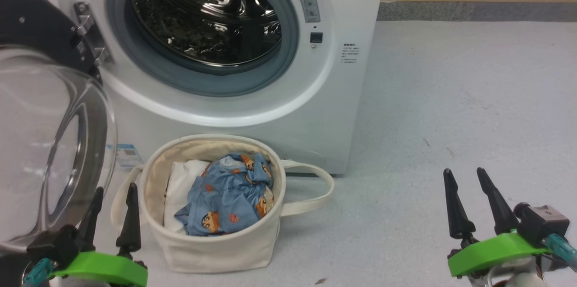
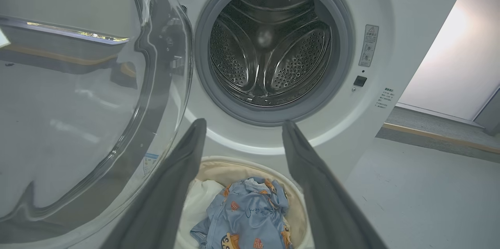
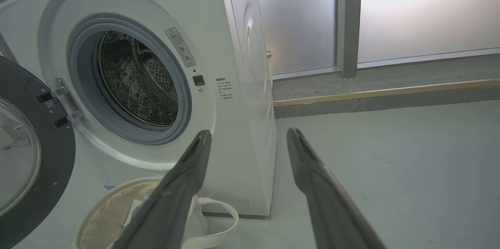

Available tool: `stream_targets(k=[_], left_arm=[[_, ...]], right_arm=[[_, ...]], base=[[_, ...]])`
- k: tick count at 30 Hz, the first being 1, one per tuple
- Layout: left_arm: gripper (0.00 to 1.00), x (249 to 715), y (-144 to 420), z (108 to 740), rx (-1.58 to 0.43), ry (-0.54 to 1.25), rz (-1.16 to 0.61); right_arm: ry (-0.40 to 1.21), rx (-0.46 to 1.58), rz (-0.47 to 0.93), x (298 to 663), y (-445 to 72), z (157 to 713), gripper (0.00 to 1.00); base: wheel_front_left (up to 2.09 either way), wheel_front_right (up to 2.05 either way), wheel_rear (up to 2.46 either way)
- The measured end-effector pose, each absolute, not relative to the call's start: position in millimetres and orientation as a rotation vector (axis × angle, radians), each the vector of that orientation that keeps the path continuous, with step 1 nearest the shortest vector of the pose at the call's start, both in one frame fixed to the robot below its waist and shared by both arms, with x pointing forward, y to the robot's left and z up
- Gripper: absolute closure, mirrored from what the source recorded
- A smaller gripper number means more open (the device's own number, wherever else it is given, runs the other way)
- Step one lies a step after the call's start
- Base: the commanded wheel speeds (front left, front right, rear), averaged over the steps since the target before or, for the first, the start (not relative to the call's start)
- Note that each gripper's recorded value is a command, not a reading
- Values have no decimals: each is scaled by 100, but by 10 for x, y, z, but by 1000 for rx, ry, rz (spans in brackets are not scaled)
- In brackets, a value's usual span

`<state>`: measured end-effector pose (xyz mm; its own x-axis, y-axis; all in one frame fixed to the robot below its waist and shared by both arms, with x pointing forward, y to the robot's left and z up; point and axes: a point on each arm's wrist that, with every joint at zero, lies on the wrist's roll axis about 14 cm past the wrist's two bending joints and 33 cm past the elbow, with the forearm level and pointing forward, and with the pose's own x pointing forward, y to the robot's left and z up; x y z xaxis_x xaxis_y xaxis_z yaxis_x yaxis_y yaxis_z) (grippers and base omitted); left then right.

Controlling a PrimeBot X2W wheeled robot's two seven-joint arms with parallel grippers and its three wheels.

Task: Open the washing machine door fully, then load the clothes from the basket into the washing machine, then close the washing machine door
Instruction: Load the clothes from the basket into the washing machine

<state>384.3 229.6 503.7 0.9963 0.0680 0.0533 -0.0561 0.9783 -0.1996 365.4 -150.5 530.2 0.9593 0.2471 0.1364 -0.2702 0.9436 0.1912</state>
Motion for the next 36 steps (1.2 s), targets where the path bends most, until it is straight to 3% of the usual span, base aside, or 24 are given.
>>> stream_targets(k=[17,36], left_arm=[[0,3807,2467,5051,-213,-73,128],[0,3851,2373,4998,-212,-54,104]], right_arm=[[-116,205,286,3684,-1447,5328,0],[-96,209,333,3668,-1286,5279,0]], base=[[181,-154,-27],[18,-18,0]])
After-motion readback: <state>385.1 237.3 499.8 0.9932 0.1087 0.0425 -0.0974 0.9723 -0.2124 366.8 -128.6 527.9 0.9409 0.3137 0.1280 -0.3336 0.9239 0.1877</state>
